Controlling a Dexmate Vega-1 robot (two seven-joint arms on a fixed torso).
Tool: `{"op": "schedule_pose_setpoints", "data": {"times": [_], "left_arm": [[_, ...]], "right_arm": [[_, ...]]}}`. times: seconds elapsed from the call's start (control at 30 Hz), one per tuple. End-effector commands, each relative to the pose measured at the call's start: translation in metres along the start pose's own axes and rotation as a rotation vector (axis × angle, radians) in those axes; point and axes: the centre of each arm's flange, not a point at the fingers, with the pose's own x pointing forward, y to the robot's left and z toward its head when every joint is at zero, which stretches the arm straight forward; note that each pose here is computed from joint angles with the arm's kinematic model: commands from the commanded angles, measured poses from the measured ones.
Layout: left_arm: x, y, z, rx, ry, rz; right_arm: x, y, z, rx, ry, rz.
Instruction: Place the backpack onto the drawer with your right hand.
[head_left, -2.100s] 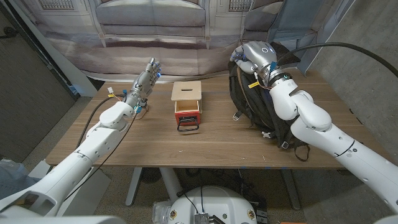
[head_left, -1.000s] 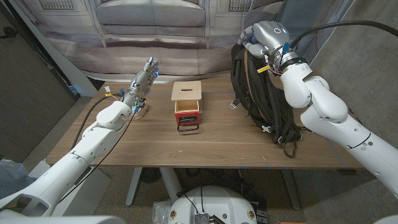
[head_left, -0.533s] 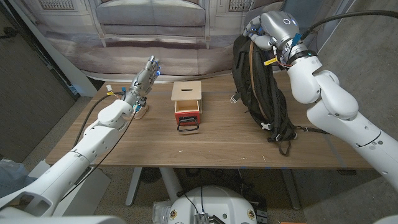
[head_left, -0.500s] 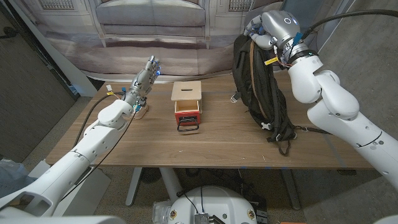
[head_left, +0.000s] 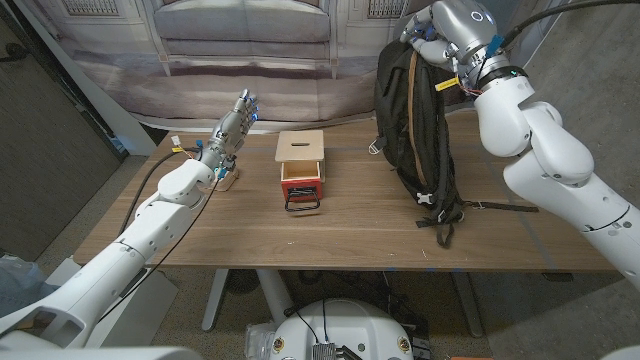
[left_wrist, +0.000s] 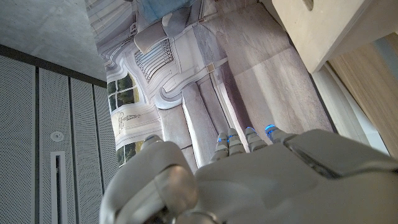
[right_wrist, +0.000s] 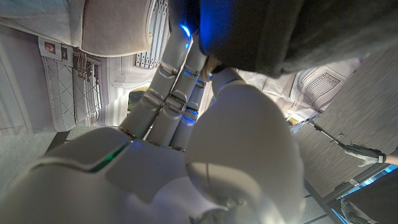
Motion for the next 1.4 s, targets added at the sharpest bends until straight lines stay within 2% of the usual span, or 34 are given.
{"op": "schedule_pose_setpoints", "data": {"times": [0.03, 0.5, 0.73, 1.4], "left_arm": [[0.004, 0.0, 0.003, 0.005, 0.0, -0.006], [0.005, 0.002, 0.003, 0.004, -0.001, -0.009], [0.004, 0.005, 0.008, 0.013, -0.009, -0.004], [-0.011, 0.009, 0.009, 0.011, -0.012, 0.013]], "right_arm": [[0.01, -0.018, 0.001, -0.013, -0.009, -0.02], [0.015, -0.03, 0.007, -0.021, -0.018, -0.034], [0.019, -0.037, 0.015, -0.032, -0.039, -0.042], [0.037, -0.05, 0.04, -0.042, -0.113, -0.067]]}}
